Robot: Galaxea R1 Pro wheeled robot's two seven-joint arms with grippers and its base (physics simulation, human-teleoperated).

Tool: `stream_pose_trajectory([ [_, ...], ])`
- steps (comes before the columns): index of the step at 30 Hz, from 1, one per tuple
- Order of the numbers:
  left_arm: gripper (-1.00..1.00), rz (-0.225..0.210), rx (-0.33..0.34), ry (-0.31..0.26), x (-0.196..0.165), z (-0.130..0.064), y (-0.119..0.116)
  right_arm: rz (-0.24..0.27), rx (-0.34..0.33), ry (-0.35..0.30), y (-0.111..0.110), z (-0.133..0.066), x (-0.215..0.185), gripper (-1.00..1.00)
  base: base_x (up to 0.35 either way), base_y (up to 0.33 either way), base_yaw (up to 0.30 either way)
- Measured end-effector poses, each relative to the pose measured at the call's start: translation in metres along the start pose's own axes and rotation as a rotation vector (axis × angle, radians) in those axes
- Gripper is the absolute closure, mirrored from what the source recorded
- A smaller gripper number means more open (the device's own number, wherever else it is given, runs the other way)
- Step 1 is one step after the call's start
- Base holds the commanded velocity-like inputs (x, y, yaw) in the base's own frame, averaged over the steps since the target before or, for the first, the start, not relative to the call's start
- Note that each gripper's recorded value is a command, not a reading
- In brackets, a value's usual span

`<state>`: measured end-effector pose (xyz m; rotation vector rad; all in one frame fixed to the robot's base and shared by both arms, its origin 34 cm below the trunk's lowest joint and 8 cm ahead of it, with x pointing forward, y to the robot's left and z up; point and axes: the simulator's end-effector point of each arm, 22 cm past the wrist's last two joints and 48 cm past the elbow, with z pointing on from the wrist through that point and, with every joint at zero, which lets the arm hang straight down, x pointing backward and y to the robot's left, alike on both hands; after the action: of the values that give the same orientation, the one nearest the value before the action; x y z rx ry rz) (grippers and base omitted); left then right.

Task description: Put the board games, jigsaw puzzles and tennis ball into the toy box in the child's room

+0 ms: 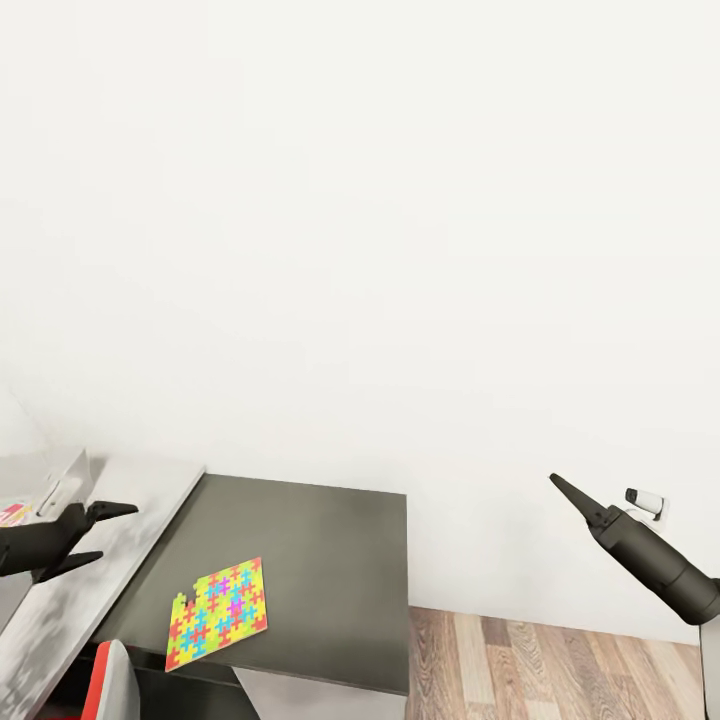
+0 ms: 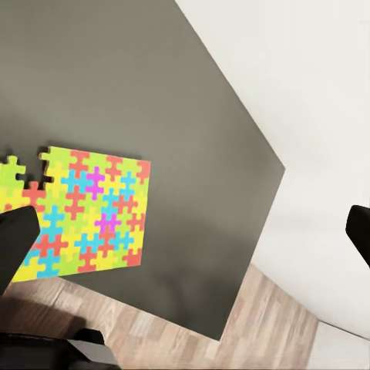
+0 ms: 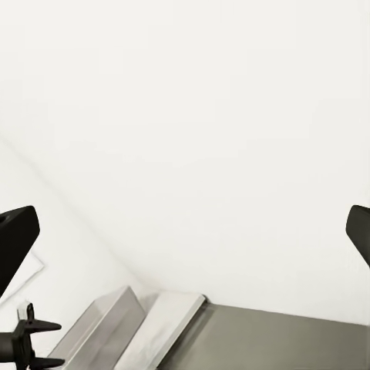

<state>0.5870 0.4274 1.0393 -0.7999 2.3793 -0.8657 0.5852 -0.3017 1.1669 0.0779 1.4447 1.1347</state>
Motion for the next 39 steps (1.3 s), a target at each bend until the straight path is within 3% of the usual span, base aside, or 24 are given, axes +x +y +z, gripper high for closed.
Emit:
stream_pose_trajectory([
  [6,-1.00,0.073,-0.115,0.021,0.014,0.017,0.022,0.000,0.037,0.011,-0.008,0.002,0.003,-1.00,0.000,0.000,0.000],
  [11,-1.00,0.133,-0.184,0.013,0.027,0.048,0.025,0.001,0.189,0.087,-0.039,0.019,0.027,-1.00,0.000,0.000,0.000],
  [14,-1.00,0.167,-0.222,-0.005,0.026,0.057,0.025,-0.002,0.256,0.127,-0.051,0.027,0.041,-1.00,0.000,0.000,0.000],
  [18,-1.00,0.191,-0.236,-0.017,0.030,0.072,0.017,-0.009,0.336,0.164,-0.065,0.032,0.053,-1.00,0.000,0.000,0.000],
  [21,-1.00,0.221,-0.236,-0.046,0.020,0.078,0.000,-0.016,0.393,0.186,-0.075,0.034,0.060,-1.00,0.000,0.000,0.000],
  [23,-1.00,0.264,-0.243,-0.093,-0.001,0.078,-0.021,-0.021,0.431,0.201,-0.082,0.034,0.065,-1.00,0.000,0.000,0.000],
  [32,-1.00,0.378,-0.358,-0.170,-0.031,0.075,-0.027,-0.026,0.463,0.216,-0.087,0.034,0.069,-1.00,0.000,0.000,0.000],
  [34,-1.00,0.405,-0.401,-0.214,-0.046,0.069,-0.027,-0.027,0.465,0.217,-0.088,0.033,0.069,-1.00,0.000,0.000,0.000],
  [39,-1.00,0.430,-0.462,-0.250,-0.057,0.068,-0.023,-0.027,0.479,0.221,-0.090,0.032,0.070,-1.00,0.000,0.000,0.000],
])
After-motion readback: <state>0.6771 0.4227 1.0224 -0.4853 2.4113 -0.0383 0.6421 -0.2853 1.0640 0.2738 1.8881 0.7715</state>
